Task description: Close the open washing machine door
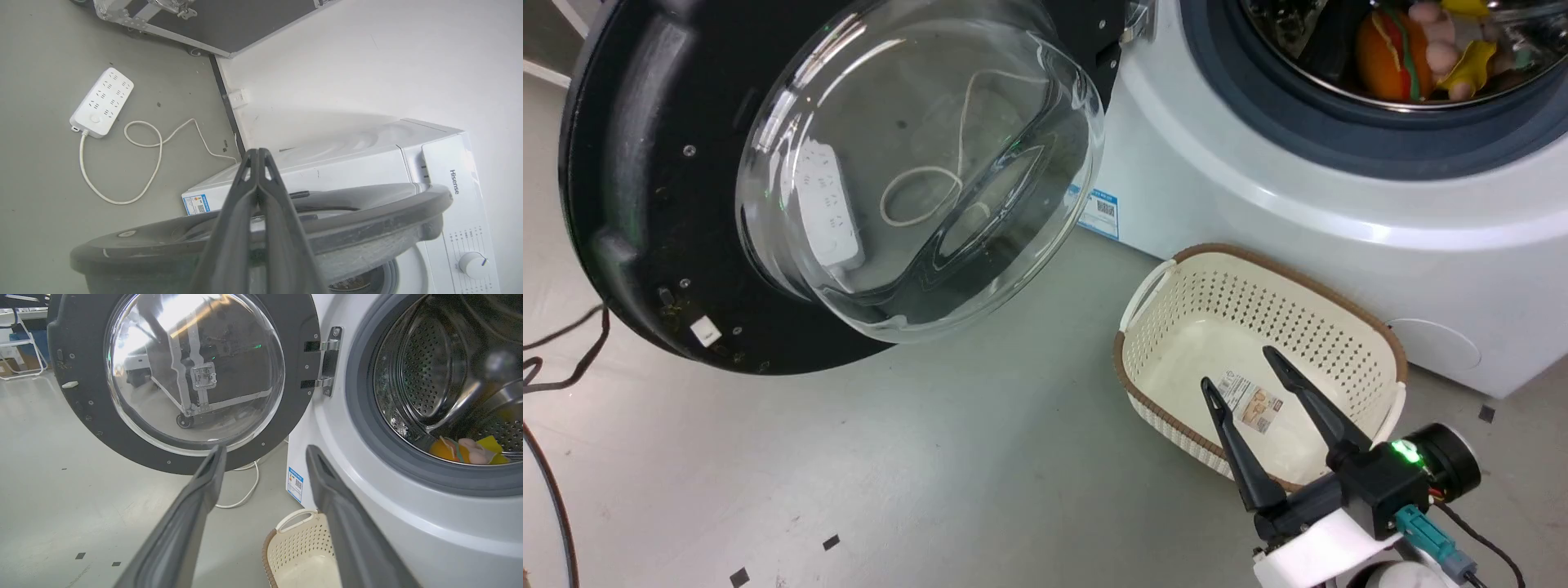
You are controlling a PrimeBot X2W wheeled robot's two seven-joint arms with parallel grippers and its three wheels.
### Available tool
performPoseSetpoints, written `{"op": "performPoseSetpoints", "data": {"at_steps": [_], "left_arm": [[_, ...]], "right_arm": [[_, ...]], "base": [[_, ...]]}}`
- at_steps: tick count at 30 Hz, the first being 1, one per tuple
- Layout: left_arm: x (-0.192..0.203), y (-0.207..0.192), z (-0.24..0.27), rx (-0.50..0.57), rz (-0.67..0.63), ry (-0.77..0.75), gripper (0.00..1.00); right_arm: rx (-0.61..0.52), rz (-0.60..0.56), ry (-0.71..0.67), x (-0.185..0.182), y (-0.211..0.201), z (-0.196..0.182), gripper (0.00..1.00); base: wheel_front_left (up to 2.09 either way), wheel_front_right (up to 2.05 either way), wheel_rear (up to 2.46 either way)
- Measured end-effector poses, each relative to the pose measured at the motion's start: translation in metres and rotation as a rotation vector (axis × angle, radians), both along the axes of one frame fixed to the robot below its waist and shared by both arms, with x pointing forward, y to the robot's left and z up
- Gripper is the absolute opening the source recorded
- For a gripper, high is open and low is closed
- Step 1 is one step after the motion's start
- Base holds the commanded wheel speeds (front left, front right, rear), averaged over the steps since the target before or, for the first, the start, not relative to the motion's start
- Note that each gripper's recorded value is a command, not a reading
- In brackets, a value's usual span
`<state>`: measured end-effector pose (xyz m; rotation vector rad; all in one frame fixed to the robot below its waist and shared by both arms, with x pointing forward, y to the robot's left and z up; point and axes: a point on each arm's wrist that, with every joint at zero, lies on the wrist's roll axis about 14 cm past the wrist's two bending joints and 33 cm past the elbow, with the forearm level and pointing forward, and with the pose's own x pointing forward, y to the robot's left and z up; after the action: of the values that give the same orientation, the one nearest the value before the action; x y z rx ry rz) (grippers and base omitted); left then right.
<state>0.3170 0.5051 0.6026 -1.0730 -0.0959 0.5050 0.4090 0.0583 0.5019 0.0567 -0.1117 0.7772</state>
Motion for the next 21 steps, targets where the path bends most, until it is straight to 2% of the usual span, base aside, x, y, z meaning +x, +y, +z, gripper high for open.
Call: {"op": "performPoseSetpoints", "data": {"at_steps": [8,16,21], "left_arm": [[0.013,-0.026,-0.011,-0.134,-0.198,-0.023,0.00],[0.023,-0.062,-0.007,-0.174,-0.390,-0.046,0.00],[0.020,-0.094,-0.011,-0.193,-0.506,-0.071,0.00]], "right_arm": [[-0.001,0.011,-0.008,0.004,0.002,-0.004,1.00],[-0.007,-0.023,-0.032,0.007,-0.007,0.005,1.00],[-0.005,-0.089,-0.053,0.014,-0.023,0.015,1.00]], "base": [[0.00,0.00,0.00],[0.00,0.00,0.00],[0.00,0.00,0.00]]}}
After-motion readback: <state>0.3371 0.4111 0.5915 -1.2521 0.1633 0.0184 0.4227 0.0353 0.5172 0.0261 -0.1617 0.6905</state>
